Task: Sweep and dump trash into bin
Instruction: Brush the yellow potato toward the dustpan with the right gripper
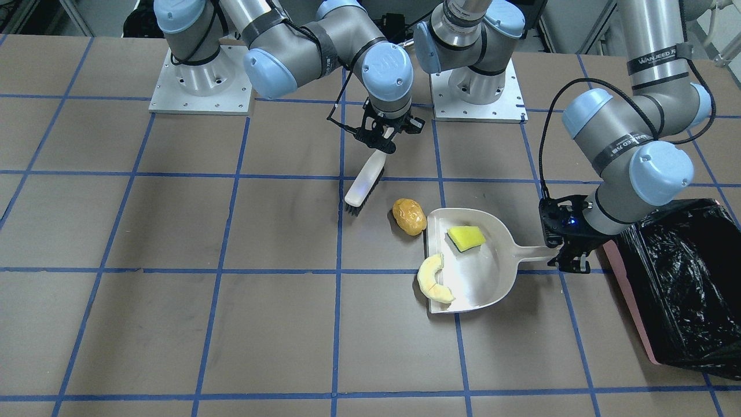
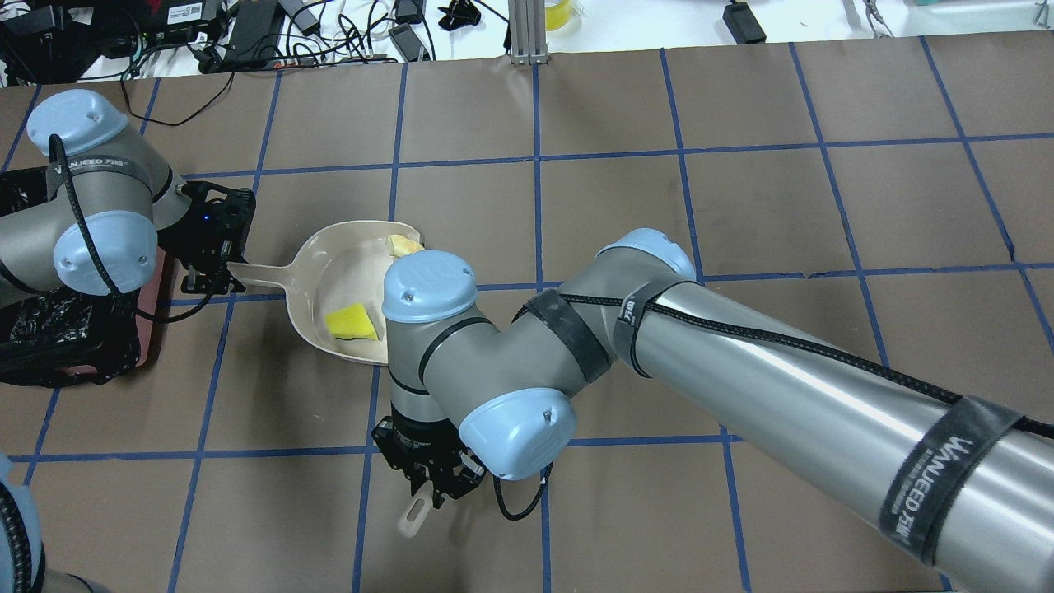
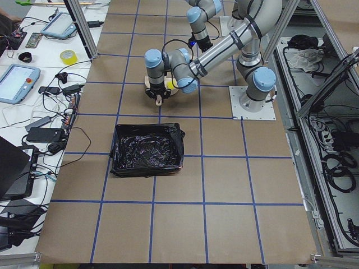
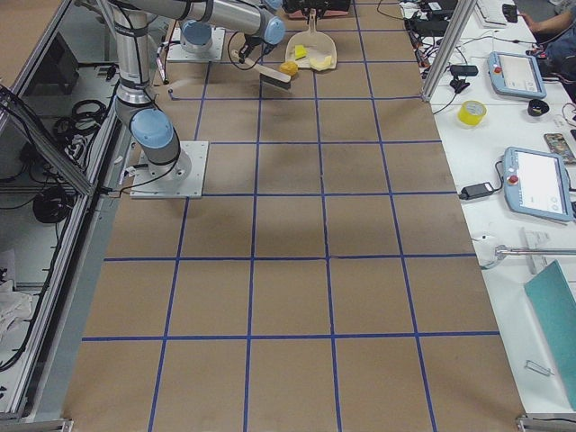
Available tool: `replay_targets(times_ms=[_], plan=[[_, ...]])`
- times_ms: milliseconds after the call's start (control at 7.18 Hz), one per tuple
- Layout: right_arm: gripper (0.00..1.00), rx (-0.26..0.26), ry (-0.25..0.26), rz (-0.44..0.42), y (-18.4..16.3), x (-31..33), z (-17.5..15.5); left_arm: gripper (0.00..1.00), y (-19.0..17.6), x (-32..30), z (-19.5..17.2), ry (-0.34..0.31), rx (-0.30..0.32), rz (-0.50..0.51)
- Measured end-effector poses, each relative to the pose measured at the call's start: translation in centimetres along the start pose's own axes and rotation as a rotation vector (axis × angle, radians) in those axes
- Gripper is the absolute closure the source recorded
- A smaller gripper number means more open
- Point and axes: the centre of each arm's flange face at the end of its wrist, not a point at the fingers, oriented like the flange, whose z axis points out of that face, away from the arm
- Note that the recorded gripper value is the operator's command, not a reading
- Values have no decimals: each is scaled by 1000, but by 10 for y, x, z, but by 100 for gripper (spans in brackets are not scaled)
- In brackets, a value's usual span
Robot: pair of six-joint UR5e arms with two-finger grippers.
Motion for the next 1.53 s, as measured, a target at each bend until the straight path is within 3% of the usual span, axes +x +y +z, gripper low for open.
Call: replay_targets(times_ms=[557, 975, 1533], plan=[[97, 24, 9, -21, -10, -28, 14, 99, -2, 7, 5, 7, -12, 1], [96, 56, -30, -44, -27, -55, 21, 99, -2, 8, 5, 6, -12, -1], [96, 108, -102, -102, -45, -114, -3, 99, -3, 8, 5, 7, -12, -3]])
